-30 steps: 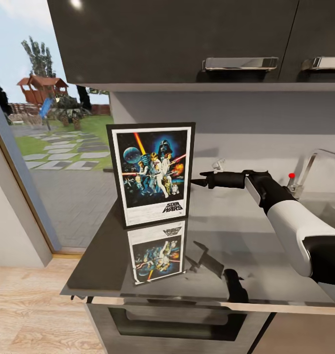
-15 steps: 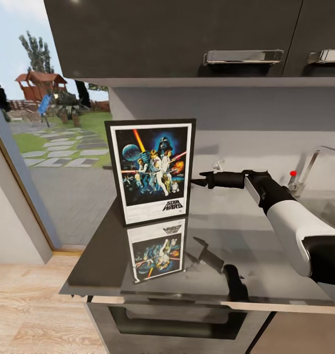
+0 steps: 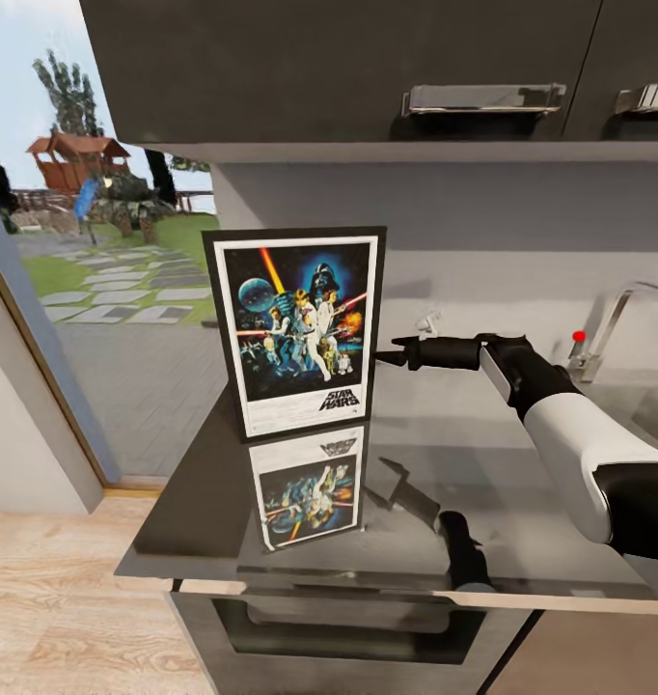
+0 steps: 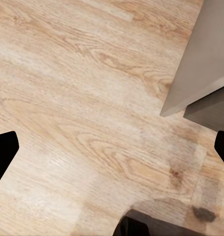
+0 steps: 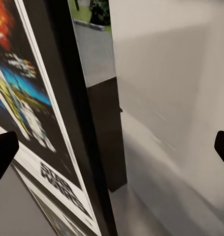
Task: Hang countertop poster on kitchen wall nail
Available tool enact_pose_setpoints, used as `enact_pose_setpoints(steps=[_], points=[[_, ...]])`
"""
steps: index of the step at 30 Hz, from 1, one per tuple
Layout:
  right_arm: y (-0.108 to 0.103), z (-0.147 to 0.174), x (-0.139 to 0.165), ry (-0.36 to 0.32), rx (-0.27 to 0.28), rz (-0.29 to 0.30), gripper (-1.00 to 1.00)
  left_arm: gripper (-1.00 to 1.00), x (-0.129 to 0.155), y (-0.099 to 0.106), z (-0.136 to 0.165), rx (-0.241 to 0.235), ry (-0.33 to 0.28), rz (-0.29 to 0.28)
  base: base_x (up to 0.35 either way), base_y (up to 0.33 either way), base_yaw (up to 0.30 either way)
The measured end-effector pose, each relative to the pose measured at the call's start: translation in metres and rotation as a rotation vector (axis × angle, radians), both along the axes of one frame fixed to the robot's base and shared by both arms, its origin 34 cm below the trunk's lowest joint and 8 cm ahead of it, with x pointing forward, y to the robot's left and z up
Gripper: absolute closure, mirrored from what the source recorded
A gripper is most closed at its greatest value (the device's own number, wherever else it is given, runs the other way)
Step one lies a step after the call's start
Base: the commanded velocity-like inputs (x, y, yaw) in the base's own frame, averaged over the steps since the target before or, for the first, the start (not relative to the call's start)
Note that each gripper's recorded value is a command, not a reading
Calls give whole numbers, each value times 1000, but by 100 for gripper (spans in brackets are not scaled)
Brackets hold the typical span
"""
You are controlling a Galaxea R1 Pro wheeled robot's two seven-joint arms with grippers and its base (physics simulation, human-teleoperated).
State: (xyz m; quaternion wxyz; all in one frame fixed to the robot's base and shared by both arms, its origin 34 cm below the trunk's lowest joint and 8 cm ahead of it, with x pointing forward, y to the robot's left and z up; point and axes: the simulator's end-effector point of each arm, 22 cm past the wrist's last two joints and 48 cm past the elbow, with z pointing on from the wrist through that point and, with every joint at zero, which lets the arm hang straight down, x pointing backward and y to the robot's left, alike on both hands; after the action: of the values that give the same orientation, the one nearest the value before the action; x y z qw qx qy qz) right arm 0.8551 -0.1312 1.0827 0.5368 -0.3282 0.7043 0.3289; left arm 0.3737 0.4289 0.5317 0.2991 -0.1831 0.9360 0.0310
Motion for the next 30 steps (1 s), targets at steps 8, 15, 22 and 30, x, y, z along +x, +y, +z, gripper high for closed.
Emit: enact_pose_setpoints(steps=[8, 15, 22, 30], points=[[4, 0, 0, 0, 5, 6, -100, -100, 0, 0, 0, 0, 1, 0, 0, 0, 0], [6, 1, -1, -1, 8, 9, -100, -100, 0, 0, 0, 0, 1, 0, 0, 0, 95], [6, 1, -1, -2, 9, 9, -100, -100, 0, 0, 0, 0, 1, 0, 0, 0, 103], [7, 2, -1, -2, 9, 9, -100, -100, 0, 0, 0, 0, 1, 0, 0, 0, 19]])
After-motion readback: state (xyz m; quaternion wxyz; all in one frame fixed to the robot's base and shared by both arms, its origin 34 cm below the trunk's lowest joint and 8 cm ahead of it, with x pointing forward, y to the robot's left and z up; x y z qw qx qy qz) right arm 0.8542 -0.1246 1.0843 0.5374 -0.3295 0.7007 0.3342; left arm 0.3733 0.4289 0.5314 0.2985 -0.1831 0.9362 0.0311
